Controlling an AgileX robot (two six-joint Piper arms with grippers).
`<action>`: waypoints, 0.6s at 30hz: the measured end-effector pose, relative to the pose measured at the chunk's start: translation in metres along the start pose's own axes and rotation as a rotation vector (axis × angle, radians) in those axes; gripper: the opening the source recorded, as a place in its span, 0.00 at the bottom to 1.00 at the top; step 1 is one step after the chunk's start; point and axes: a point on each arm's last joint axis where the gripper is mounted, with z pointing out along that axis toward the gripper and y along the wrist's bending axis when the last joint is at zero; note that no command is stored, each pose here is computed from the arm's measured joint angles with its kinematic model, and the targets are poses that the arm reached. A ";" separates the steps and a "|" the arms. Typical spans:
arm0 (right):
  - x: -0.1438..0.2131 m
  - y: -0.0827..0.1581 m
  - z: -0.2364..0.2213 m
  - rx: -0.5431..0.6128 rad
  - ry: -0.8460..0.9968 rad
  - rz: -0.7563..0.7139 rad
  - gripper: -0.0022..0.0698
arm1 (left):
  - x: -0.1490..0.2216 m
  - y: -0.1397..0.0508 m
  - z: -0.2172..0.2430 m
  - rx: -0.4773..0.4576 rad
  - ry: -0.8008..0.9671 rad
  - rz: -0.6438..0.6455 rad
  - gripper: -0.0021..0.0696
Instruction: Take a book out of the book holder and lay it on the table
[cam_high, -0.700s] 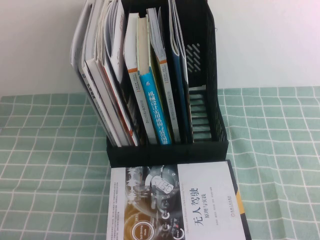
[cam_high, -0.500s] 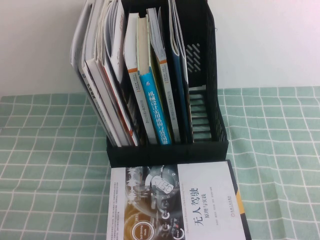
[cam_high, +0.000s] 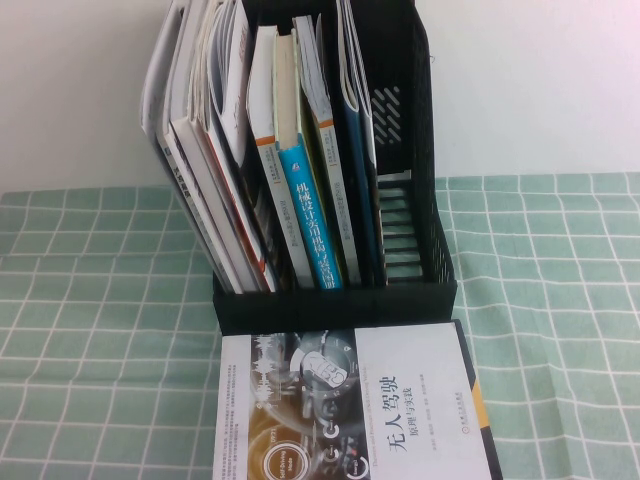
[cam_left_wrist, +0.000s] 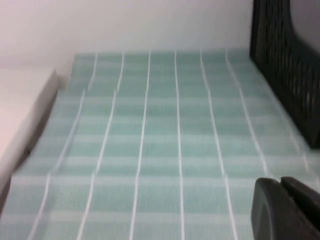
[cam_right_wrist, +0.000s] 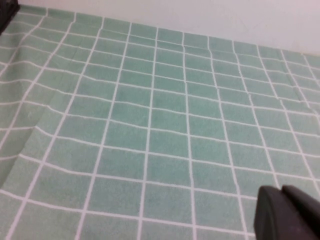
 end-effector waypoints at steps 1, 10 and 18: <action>0.000 -0.001 0.000 0.008 -0.002 -0.019 0.03 | -0.003 0.000 0.000 0.004 -0.035 -0.002 0.03; -0.037 -0.004 -0.008 0.081 -0.416 -0.160 0.03 | -0.045 -0.005 -0.012 0.055 -0.523 0.000 0.03; -0.070 -0.001 -0.032 0.093 -0.869 -0.182 0.03 | -0.066 -0.007 -0.030 0.097 -0.831 -0.023 0.03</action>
